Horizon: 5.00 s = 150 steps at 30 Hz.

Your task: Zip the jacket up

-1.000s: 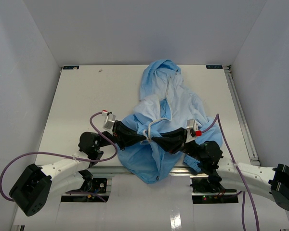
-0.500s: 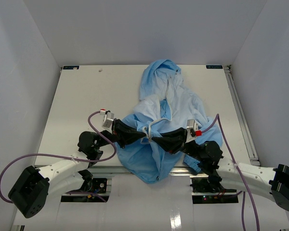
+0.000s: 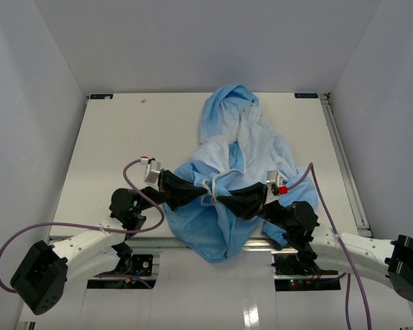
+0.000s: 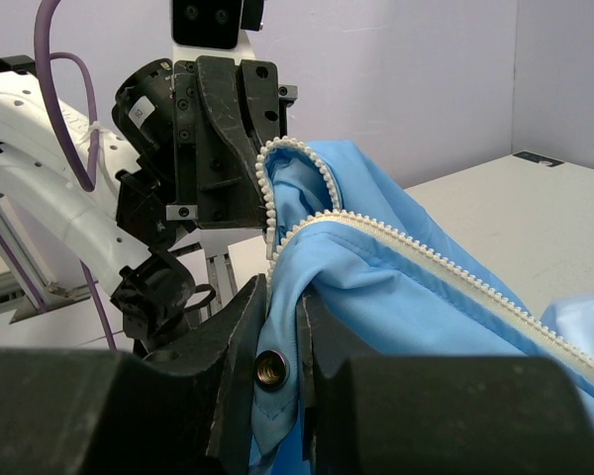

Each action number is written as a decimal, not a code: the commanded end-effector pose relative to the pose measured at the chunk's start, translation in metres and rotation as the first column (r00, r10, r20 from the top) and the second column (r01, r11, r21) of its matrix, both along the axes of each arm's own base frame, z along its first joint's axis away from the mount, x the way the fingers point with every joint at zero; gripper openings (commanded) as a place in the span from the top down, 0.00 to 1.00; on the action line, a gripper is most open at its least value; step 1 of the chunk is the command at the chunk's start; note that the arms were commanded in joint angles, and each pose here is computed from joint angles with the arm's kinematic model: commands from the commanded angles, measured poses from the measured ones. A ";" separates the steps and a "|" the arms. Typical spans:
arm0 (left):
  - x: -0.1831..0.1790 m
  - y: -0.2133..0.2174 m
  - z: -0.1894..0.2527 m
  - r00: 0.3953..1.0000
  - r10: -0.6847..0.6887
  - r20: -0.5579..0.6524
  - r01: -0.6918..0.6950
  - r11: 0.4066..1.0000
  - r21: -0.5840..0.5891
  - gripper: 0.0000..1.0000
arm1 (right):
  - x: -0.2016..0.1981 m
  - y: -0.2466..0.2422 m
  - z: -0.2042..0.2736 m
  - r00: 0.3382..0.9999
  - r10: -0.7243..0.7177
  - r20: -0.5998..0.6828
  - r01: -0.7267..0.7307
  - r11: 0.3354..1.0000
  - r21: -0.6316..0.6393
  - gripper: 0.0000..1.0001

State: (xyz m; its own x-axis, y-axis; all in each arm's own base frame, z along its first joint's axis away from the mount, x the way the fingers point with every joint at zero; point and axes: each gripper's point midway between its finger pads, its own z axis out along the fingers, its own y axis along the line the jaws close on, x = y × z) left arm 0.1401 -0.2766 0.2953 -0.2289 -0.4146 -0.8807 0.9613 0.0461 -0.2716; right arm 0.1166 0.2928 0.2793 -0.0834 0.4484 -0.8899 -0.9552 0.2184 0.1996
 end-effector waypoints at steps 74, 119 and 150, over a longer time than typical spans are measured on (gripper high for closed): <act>-0.020 -0.009 -0.002 0.990 -0.127 0.052 0.126 0.991 0.038 1.00 | 0.017 -0.025 0.056 0.990 -0.138 0.025 0.128 0.963 0.235 0.92; 0.021 -0.009 -0.009 0.990 0.095 -0.100 -0.089 0.994 0.059 1.00 | 0.022 -0.042 0.033 0.983 -0.180 -0.044 0.186 0.948 0.258 0.92; -0.038 -0.011 0.013 0.958 -0.266 -0.111 0.263 0.964 -0.034 1.00 | -0.010 -0.010 -0.012 0.997 0.002 0.083 0.001 0.999 -0.046 0.92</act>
State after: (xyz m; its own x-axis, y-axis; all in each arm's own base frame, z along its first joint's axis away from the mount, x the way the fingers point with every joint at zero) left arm 0.1136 -0.2883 0.2884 -0.4169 -0.3200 -0.8508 0.9086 -0.1197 -0.4002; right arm 0.1168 0.2779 0.2595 -0.0496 0.4218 -0.9053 -0.9456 0.2719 0.1785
